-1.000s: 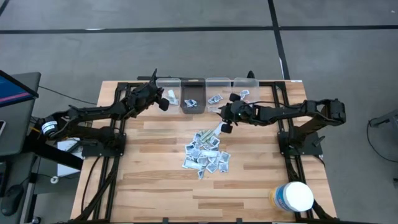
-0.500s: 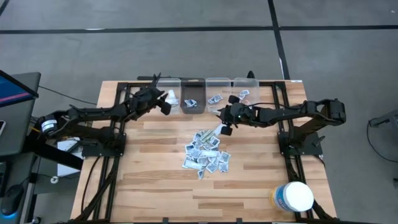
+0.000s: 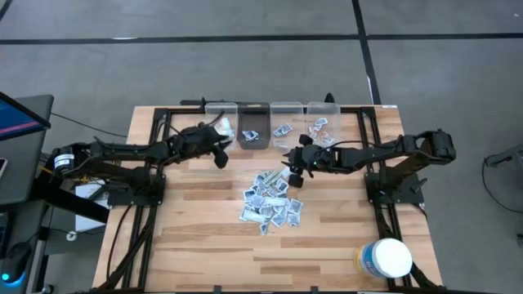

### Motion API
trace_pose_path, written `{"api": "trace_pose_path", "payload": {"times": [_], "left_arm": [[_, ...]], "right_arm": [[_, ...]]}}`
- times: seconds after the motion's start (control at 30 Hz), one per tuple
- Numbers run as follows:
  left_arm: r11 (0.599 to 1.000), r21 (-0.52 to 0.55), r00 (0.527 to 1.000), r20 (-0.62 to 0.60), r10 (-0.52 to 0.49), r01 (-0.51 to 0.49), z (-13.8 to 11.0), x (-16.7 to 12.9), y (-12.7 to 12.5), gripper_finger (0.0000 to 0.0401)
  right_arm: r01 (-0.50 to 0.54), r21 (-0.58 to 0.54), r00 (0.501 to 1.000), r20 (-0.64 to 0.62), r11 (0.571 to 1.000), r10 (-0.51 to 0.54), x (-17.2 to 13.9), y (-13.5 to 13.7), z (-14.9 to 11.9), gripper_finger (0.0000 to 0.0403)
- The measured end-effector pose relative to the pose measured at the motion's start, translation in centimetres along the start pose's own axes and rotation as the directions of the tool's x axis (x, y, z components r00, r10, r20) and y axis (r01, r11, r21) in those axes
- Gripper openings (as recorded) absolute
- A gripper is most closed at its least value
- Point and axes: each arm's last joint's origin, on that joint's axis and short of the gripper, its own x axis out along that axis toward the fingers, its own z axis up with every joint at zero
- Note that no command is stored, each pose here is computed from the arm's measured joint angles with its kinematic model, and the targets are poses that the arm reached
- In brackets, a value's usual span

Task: Pick & Place First Aid Supplies
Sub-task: Put the bandage into the left transparent bin

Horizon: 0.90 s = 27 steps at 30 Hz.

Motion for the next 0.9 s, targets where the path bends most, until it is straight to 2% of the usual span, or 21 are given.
{"api": "trace_pose_path", "payload": {"times": [0.13,0.27,0.37,0.47,0.57,0.67,0.8,0.9], "left_arm": [[0.977,-0.01,0.977,-0.019,-0.213,0.213,-0.1,-0.2,-1.2,0.0101],[0.912,-0.077,0.913,-0.04,-0.407,0.403,-0.3,-0.6,-2.6,0.0101],[0.861,-0.144,0.864,-0.055,-0.5,0.489,-0.5,-1.0,-3.8,0.0101],[0.821,-0.177,0.823,-0.081,-0.562,0.543,-0.9,-1.5,-5.4,0.0102],[0.781,-0.157,0.772,-0.131,-0.623,0.604,-1.8,-1.9,-7.4,0.0109],[0.764,-0.104,0.742,-0.183,-0.644,0.637,-3.0,-2.2,-9.4,0.0123],[0.744,0.056,0.736,-0.21,-0.644,0.666,-4.6,-2.4,-11.9,0.014],[0.744,0.156,0.759,-0.193,-0.622,0.649,-5.5,-2.1,-13.3,0.0149]], "right_arm": [[-0.047,-0.003,0.999,0.011,0.999,0.047,-0.5,1.5,0.1,0.0107],[-0.114,-0.046,0.992,0.038,0.992,0.116,-1.3,3.8,0.2,0.0107],[-0.172,-0.08,0.981,0.071,0.982,0.178,-2.1,5.7,0.4,0.0107],[-0.221,-0.098,0.969,0.095,0.97,0.23,-3.0,7.5,0.4,0.0107],[-0.229,-0.051,0.965,0.116,0.972,0.234,-4.0,9.0,0.3,0.0107],[-0.225,-0.009,0.966,0.128,0.974,0.225,-4.8,10.2,0.1,0.0107],[-0.206,0.034,0.969,0.144,0.978,0.2,-5.7,11.3,-0.2,0.0107],[-0.217,0.046,0.969,0.134,0.975,0.209,-6.1,11.9,-0.5,0.0107]]}}
